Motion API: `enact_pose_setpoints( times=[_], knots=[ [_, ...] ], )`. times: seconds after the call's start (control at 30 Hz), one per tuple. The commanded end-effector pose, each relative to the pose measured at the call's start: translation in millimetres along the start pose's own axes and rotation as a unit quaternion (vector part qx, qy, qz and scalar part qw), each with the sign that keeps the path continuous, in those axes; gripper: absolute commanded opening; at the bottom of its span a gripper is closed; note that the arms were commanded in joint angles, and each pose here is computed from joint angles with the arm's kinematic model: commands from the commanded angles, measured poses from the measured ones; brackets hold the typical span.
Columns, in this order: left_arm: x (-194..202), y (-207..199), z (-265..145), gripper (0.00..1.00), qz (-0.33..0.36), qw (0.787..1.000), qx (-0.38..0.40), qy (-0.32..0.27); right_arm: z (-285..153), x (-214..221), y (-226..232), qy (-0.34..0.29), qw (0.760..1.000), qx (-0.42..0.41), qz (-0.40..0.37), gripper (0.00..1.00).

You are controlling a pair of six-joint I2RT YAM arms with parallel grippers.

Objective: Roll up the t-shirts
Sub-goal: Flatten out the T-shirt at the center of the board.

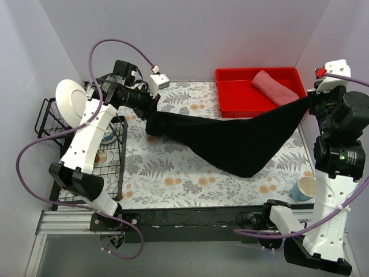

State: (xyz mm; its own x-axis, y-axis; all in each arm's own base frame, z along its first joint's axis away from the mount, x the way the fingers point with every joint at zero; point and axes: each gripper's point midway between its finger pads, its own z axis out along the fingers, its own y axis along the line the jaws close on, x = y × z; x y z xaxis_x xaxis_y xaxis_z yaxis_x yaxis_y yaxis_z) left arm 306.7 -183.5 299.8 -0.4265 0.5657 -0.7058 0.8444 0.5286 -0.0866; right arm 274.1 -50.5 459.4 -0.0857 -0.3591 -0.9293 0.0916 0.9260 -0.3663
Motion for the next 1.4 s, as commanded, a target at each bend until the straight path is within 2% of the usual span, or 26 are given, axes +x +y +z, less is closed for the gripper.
enact_pose_setpoints(
  times=[0.0, 0.07, 0.1, 0.2, 0.23, 0.27, 0.37, 0.43, 0.47, 0.53, 0.57, 0.67, 0.73, 0.77, 0.83, 0.97, 1.07, 1.1, 1.13, 1.2, 1.37],
  knots=[
    [-3.8, 42.0, 18.5, 0.0, 0.087, 0.995, -0.052, 0.003, 49.3, 2.0, 12.9, -0.006, 0.999, -0.037, 0.01, 0.01],
    [2.6, 66.1, 46.1, 0.0, 0.098, 0.994, -0.055, 0.02, 69.5, 21.9, 29.6, 0.007, 0.998, -0.069, 0.011, 0.01],
    [21.1, 91.6, 78.8, 0.06, 0.075, 0.993, -0.067, 0.06, 87.0, 32.3, 36.1, 0.012, 0.997, -0.08, 0.011, 0.01],
    [10.0, 162.7, 118.0, 0.19, 0.007, 0.984, -0.17, 0.052, 124.4, 70.6, 58.2, 0.05, 0.992, -0.119, 0.012, 0.01],
    [-1.0, 196.6, 128.8, 0.22, -0.01, 0.975, -0.217, 0.054, 132.4, 75.7, 62.8, 0.056, 0.99, -0.13, 0.015, 0.01],
    [-17.3, 206.5, 126.1, 0.24, -0.026, 0.971, -0.236, 0.036, 139.5, 72.7, 62.5, 0.056, 0.99, -0.132, 0.019, 0.01],
    [-30.6, 205.3, 125.2, 0.38, -0.077, 0.968, -0.237, 0.017, 159.0, 89.8, 74.8, 0.086, 0.983, -0.156, 0.038, 0.01],
    [-32.2, 183.8, 113.0, 0.4, -0.087, 0.972, -0.219, 0.002, 161.7, 97.7, 81.8, 0.091, 0.981, -0.168, 0.044, 0.01],
    [1.2, 167.8, 126.6, 0.41, -0.101, 0.975, -0.194, 0.041, 161.0, 101.4, 84.7, 0.094, 0.979, -0.173, 0.045, 0.01],
    [20.4, 137.1, 133.2, 0.41, -0.095, 0.984, -0.143, 0.05, 157.0, 113.4, 92.0, 0.104, 0.976, -0.185, 0.044, 0.01],
    [43.3, 119.8, 130.7, 0.41, -0.096, 0.984, -0.13, 0.072, 153.8, 116.3, 94.2, 0.104, 0.976, -0.188, 0.042, 0.01],
    [48.9, 110.3, 135.6, 0.42, -0.073, 0.985, -0.139, 0.072, 146.6, 135.4, 101.6, 0.121, 0.972, -0.195, 0.04, 0.01],
    [36.7, 123.9, 140.3, 0.46, -0.067, 0.982, -0.165, 0.061, 143.8, 145.8, 106.9, 0.134, 0.969, -0.2, 0.048, 0.01],
    [33.8, 139.7, 138.5, 0.55, -0.079, 0.974, -0.203, 0.066, 142.1, 148.9, 108.7, 0.139, 0.968, -0.202, 0.052, 0.01],
    [18.0, 169.2, 150.8, 0.57, -0.097, 0.965, -0.233, 0.073, 138.8, 155.1, 113.3, 0.147, 0.965, -0.209, 0.059, 0.01],
    [13.1, 209.7, 177.8, 0.57, -0.137, 0.957, -0.241, 0.088, 137.1, 165.0, 118.0, 0.159, 0.962, -0.214, 0.063, 0.01],
    [38.3, 217.3, 198.9, 0.55, -0.135, 0.956, -0.236, 0.11, 136.3, 166.6, 117.8, 0.161, 0.962, -0.214, 0.061, 0.01],
    [35.6, 222.5, 202.4, 0.55, -0.124, 0.958, -0.241, 0.096, 135.8, 168.4, 119.1, 0.164, 0.961, -0.216, 0.059, 0.01],
    [48.9, 218.1, 207.0, 0.53, -0.125, 0.958, -0.235, 0.108, 135.3, 169.1, 117.8, 0.166, 0.961, -0.214, 0.059, 0.01],
    [51.2, 221.0, 210.5, 0.51, -0.126, 0.958, -0.236, 0.105, 134.9, 171.4, 117.9, 0.169, 0.961, -0.214, 0.055, 0.01],
    [48.5, 243.1, 217.6, 0.51, -0.166, 0.954, -0.236, 0.075, 132.2, 177.2, 117.7, 0.185, 0.958, -0.212, 0.054, 0.01]
  ],
)
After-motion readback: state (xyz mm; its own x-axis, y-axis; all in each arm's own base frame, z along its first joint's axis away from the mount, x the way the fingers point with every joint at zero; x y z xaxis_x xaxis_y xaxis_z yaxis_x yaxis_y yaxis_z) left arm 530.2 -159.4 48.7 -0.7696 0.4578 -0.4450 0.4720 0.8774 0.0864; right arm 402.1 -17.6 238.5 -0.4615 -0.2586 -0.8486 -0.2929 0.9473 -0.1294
